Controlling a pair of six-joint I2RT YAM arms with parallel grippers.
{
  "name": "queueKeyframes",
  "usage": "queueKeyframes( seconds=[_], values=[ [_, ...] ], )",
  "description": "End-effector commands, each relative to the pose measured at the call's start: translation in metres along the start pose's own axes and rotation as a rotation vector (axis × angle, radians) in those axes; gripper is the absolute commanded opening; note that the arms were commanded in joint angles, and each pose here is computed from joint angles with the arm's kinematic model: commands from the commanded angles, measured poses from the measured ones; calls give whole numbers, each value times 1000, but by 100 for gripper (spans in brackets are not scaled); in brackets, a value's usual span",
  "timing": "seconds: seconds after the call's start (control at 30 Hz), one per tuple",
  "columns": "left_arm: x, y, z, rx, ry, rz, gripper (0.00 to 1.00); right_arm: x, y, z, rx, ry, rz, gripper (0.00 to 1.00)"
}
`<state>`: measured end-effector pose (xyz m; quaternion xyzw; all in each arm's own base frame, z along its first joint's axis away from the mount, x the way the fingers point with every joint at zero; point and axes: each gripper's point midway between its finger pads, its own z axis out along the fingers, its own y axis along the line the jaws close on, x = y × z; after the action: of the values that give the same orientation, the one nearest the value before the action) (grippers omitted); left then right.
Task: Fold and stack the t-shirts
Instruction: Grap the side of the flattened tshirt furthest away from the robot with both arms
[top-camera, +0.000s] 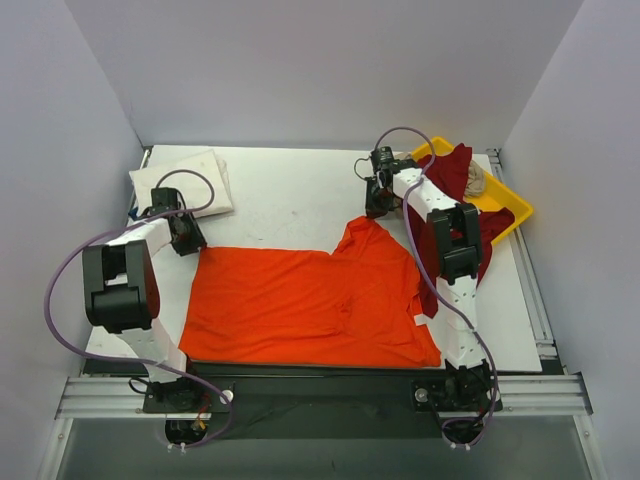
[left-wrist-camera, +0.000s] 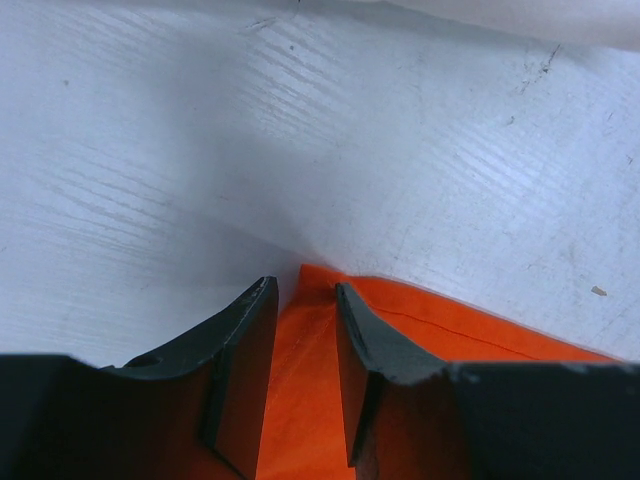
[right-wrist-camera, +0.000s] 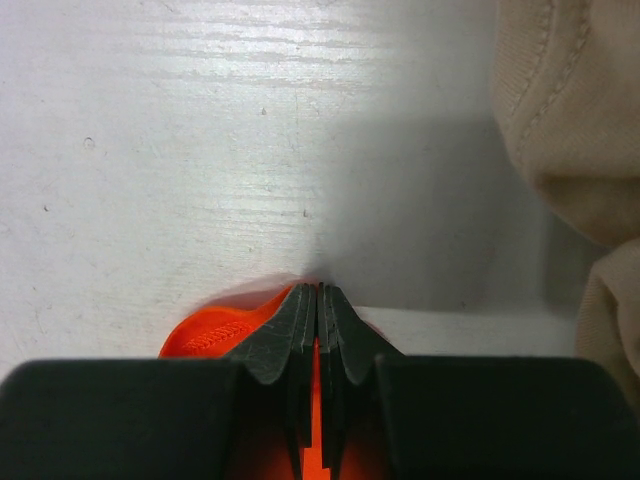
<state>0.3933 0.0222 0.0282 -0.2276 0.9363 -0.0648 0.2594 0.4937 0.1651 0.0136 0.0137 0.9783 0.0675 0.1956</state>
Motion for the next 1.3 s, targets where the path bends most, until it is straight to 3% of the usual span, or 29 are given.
queueKeyframes(
  seconds=[0.0,0.2,0.37,1.27],
  values=[
    [-18,-17,3,49,-47,23,40,6,-4,-27,5,20,8,0],
    [-9,-15,6,46,-25,30,25,8,-4,-28,6,25,19,0],
    [-7,-16,10,51,-10,29,0,5,-1,-34,-4,14,45,0],
    [-113,-79,-26,268,-195,49,0,-110,-18,-140,-137,-286,249,0]
  ],
)
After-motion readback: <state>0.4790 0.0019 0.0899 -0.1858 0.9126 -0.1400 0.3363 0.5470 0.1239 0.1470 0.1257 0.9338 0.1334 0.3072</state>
